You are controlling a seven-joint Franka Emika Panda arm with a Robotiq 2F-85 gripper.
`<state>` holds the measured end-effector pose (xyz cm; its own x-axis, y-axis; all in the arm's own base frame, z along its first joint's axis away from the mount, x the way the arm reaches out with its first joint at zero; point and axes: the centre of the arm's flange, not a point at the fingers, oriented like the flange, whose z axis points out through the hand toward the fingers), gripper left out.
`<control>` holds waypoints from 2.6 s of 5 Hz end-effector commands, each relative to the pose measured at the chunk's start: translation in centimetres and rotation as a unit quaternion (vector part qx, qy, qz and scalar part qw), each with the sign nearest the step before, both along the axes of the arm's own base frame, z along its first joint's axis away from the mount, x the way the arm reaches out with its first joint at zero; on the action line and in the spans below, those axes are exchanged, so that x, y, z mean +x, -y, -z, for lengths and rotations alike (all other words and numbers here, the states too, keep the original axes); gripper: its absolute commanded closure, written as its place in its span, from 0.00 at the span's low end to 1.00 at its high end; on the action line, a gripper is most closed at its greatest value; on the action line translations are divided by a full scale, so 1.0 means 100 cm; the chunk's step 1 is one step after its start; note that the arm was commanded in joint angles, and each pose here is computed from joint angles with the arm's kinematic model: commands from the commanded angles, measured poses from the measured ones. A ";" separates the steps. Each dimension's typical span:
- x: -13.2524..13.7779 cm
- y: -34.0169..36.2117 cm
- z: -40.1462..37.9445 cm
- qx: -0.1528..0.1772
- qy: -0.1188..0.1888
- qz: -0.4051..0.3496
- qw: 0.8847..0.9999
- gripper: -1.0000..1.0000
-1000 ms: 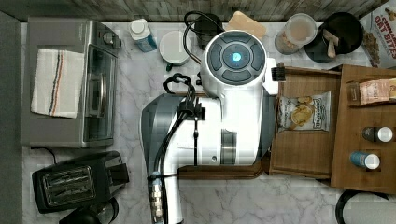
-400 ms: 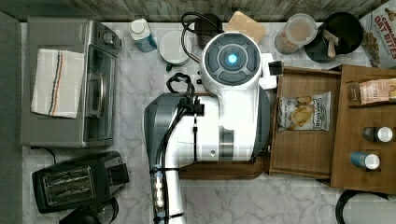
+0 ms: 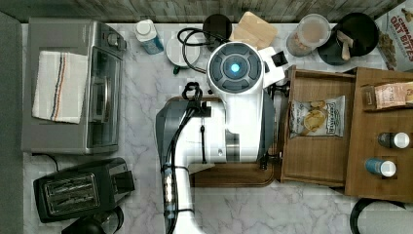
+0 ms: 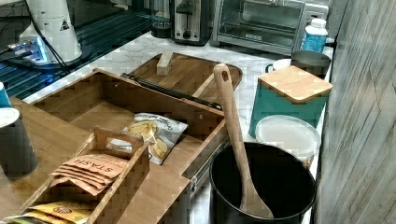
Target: Close the drawer.
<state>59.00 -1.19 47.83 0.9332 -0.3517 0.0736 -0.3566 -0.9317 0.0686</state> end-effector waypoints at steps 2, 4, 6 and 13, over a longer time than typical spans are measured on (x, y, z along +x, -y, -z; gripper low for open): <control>0.011 0.086 0.094 -0.024 -0.029 -0.065 0.997 1.00; 0.018 0.118 0.140 0.002 -0.035 -0.080 0.996 1.00; -0.004 0.068 0.170 0.057 -0.050 0.014 0.997 1.00; -0.036 0.193 0.176 -0.015 -0.012 -0.107 0.994 1.00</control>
<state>56.30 -12.52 25.34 0.9943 -0.1023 -0.0298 -0.0990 -0.9904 0.0965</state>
